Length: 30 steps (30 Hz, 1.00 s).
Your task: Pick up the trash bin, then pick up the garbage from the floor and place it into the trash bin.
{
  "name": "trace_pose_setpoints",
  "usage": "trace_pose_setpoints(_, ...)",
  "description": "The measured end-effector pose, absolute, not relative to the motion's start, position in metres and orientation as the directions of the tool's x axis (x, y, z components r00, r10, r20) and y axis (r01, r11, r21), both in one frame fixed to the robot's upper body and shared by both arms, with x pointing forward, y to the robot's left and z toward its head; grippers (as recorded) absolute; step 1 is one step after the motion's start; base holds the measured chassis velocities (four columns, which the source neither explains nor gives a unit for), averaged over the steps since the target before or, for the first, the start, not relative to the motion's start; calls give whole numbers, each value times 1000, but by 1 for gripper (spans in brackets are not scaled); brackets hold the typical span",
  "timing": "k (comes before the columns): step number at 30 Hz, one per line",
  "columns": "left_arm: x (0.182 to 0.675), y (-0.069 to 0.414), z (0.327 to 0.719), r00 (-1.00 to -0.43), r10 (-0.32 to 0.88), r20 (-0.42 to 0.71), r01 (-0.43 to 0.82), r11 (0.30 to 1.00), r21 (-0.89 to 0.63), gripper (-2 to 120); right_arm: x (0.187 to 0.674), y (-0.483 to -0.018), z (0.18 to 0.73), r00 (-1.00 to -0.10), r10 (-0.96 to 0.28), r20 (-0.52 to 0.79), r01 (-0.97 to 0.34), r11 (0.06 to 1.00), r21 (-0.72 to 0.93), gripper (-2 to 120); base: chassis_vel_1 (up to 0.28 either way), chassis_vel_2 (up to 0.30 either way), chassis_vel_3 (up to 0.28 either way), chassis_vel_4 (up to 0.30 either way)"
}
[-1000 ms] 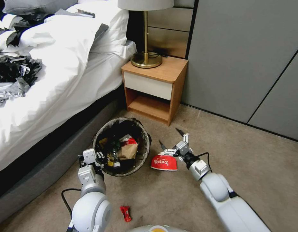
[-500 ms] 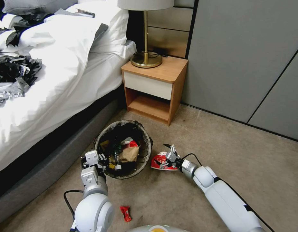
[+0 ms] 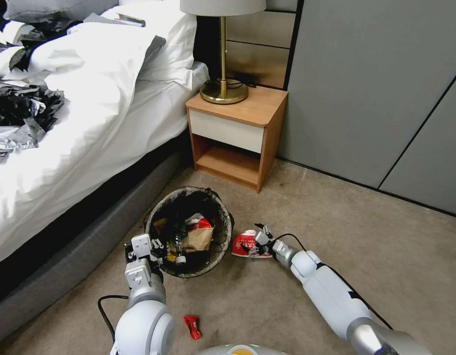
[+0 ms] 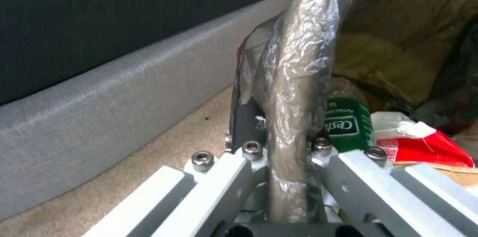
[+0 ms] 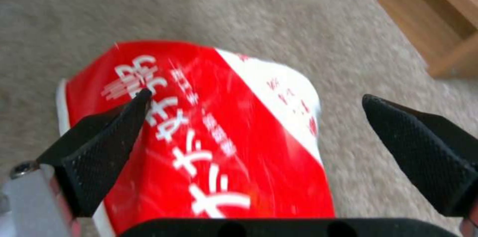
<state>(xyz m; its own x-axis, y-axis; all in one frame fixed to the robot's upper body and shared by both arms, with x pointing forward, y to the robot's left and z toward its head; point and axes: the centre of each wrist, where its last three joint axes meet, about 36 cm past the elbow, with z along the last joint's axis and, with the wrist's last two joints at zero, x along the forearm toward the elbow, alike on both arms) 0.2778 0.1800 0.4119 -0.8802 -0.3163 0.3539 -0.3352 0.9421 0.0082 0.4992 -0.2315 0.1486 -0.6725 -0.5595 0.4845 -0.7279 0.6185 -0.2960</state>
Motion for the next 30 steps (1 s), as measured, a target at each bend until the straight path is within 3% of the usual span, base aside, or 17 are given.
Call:
trace_pose_setpoints(6, 277, 180, 412, -881, -316, 352, -335, 942, 7, 0, 494, -237, 139, -686, -530, 499, -703, 660, -265, 100, 0, 0, 0, 0)
trace_pose_setpoints(8, 277, 180, 413, -881, -316, 352, -335, 942, 7, 0, 492, -237, 137, -688, -530, 495, -699, 668, -255, 95, 0, 0, 0, 0)
trace_pose_setpoints(12, 277, 180, 413, -882, -316, 349, -335, 942, 5, 0, 485, -232, 133, -698, -533, 479, -683, 697, -219, 74, 0, 0, 0, 0)
trace_pose_setpoints(19, 277, 180, 414, -882, -316, 349, -336, 942, 3, 0, 479, -225, 128, -705, -532, 469, -668, 720, -188, 54, 0, 0, 0, 0)
trace_pose_setpoints(22, 276, 180, 414, -883, -317, 346, -337, 941, 3, 0, 475, -221, 124, -709, -534, 460, -659, 734, -163, 37, 0, 0, 0, 0)
trace_pose_setpoints(30, 278, 179, 413, -884, -317, 344, -338, 941, -1, 0, 465, -223, 118, -707, -544, 452, -657, 742, -134, 12, 0, 0, 0, 0)
